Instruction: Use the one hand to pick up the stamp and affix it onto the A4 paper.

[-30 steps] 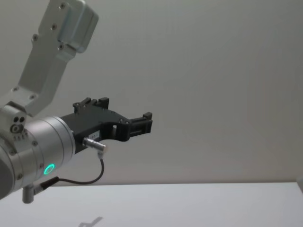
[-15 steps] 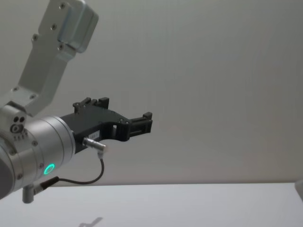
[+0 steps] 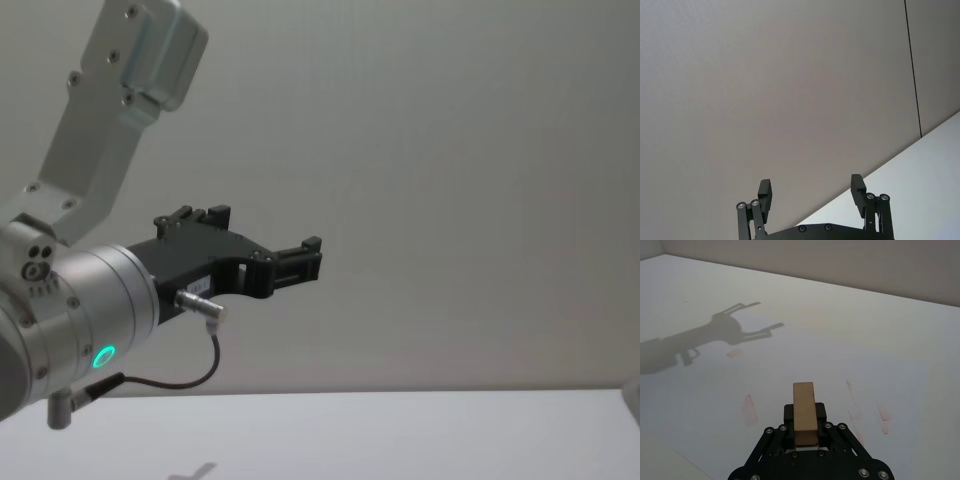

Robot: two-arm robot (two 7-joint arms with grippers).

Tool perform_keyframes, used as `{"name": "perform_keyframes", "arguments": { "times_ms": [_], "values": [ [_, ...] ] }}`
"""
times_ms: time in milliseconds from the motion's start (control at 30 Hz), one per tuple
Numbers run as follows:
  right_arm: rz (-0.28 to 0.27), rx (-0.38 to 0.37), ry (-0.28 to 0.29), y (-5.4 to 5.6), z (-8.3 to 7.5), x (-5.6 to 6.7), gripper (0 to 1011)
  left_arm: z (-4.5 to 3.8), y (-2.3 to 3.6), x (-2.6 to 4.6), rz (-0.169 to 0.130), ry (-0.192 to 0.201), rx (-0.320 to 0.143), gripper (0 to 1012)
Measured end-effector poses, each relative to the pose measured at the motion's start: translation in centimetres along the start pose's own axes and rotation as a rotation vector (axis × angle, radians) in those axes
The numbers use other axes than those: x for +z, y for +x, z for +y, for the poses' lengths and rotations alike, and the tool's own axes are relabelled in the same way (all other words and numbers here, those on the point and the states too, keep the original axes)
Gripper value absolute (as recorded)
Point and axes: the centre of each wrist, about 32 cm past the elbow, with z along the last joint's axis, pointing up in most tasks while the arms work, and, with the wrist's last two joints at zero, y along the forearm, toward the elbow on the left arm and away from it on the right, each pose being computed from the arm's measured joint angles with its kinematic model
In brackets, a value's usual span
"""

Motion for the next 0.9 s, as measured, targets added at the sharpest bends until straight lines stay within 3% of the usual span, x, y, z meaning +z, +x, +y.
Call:
{"name": "perform_keyframes", "arguments": {
  "times_ms": [600,900],
  "values": [
    [0.001,-0.009,-0.025,0.11,-0.12,-0.08,220,0.00,0.00,0.00,0.000,0.000,0.000,1001],
    [0.035,-0.007,-0.018,0.00,-0.27,0.55,220,0.00,0.00,0.00,0.000,0.000,0.000,1001]
  ]
}}
